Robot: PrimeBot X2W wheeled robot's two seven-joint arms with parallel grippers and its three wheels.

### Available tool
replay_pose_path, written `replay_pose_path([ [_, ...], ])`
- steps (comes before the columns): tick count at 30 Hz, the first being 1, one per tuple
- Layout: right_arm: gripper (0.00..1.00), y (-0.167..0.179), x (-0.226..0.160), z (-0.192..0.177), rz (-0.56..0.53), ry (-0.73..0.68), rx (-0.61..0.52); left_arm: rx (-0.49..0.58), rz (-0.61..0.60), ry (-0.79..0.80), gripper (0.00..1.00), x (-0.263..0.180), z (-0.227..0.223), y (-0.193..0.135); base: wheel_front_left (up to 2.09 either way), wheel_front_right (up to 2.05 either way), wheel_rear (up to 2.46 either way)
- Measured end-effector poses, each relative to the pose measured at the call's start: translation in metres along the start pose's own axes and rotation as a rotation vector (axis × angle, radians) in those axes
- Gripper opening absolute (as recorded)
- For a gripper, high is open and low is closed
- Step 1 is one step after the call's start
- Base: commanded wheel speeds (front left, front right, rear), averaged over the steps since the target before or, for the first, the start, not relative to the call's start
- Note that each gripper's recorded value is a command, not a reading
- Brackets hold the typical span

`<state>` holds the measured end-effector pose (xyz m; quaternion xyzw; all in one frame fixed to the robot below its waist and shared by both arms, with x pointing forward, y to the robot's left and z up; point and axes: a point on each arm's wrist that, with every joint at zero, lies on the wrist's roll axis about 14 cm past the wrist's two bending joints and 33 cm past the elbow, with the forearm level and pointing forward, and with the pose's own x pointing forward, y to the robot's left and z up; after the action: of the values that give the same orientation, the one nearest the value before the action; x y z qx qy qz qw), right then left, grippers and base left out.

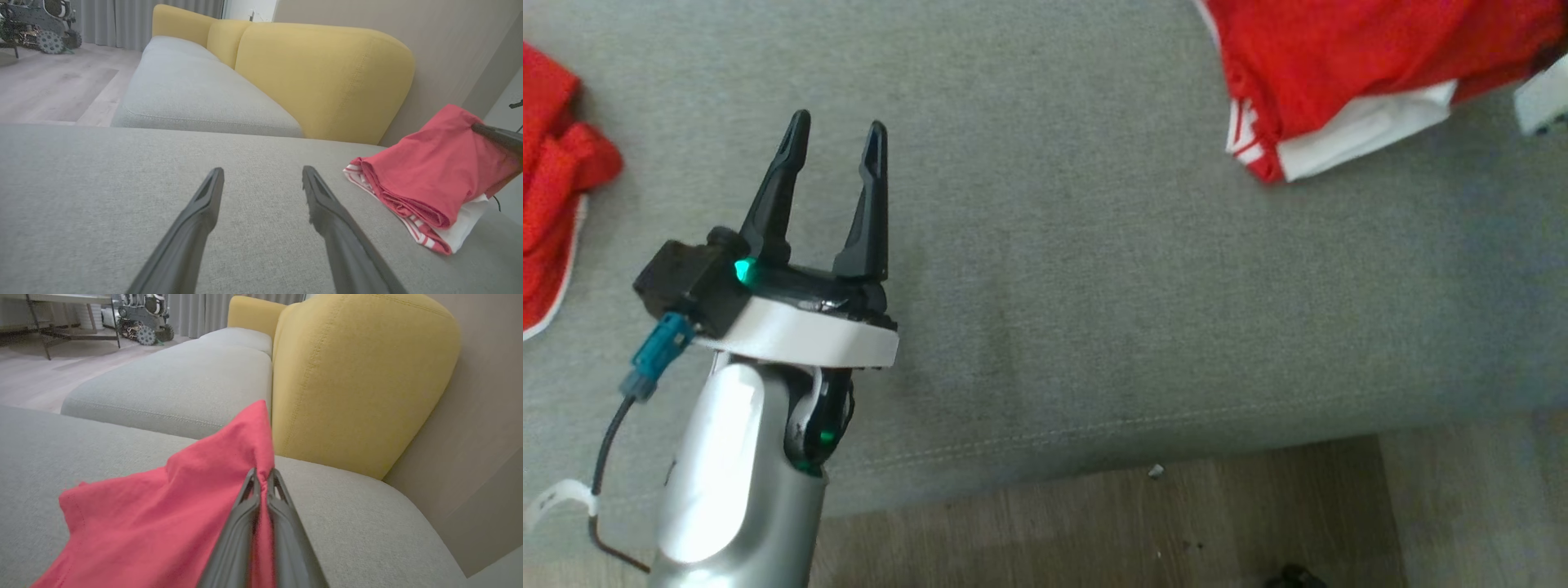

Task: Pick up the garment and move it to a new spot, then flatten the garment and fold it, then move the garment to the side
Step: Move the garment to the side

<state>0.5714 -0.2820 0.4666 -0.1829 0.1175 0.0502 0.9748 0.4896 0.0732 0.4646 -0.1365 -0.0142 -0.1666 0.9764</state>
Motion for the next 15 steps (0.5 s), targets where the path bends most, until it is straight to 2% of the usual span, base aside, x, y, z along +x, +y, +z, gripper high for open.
replay_pose_path([
  [15, 0.0, -0.062, -0.003, -0.02, -0.176, 0.034, 0.145, -0.028, -0.076, 0.051, 1.0, 0.022, -0.034, -0.014, 0.0, 0.0, 0.0],
])
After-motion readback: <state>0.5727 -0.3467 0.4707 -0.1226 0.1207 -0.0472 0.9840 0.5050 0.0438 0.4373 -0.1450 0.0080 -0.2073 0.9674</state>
